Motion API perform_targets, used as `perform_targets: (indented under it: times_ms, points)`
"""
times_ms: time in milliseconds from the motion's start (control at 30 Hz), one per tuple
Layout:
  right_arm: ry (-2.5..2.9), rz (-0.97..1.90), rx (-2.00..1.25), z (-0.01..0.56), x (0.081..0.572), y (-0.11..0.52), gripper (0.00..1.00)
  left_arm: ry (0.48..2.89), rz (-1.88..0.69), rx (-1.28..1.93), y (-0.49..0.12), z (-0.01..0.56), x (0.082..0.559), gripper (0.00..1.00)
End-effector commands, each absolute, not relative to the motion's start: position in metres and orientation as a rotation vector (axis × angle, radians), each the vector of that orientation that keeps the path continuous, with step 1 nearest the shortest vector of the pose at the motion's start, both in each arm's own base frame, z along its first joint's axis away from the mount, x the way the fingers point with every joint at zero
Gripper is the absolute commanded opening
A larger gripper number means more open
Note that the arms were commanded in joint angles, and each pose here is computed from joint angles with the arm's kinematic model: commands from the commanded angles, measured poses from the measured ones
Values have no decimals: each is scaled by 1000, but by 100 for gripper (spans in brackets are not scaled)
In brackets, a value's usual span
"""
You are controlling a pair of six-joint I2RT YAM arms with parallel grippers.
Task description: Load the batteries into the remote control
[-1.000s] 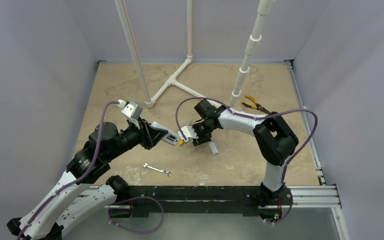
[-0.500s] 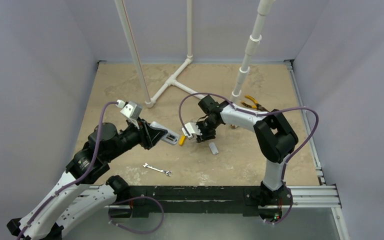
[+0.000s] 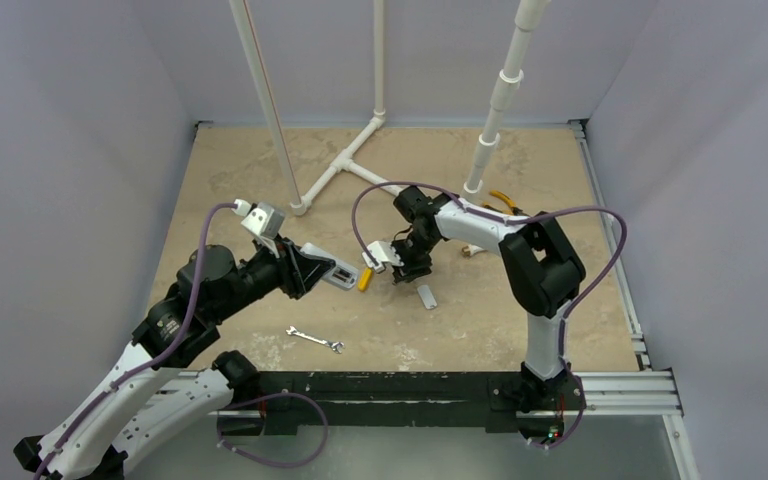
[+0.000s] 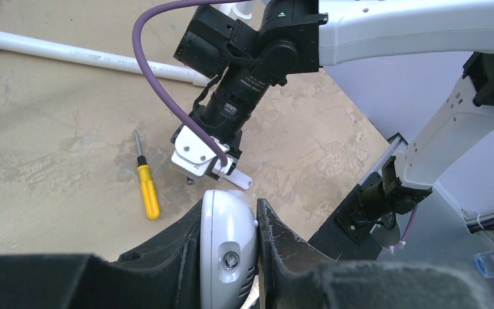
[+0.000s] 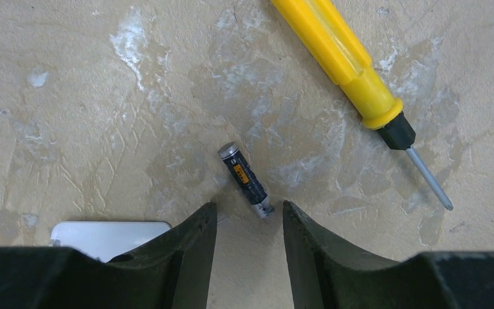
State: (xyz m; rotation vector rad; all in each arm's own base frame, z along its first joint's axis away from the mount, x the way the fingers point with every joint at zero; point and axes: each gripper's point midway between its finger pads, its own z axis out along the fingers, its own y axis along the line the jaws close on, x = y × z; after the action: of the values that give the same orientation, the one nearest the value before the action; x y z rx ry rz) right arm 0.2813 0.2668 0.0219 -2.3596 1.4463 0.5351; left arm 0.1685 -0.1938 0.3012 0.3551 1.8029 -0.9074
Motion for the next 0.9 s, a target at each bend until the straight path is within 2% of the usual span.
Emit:
perform_targets:
  times_ms: [0,700,867]
  points:
    - [1463,599,-2413,10,274,264,41,1785,-909,328,-193,304,172,0]
    - [1445,646,-2338,21,275,283,40,1772,-908,323,-195,304,176,0]
    - [1469,633,-2349,16,276,279,35,1773,-904,327,-194,304,175,0]
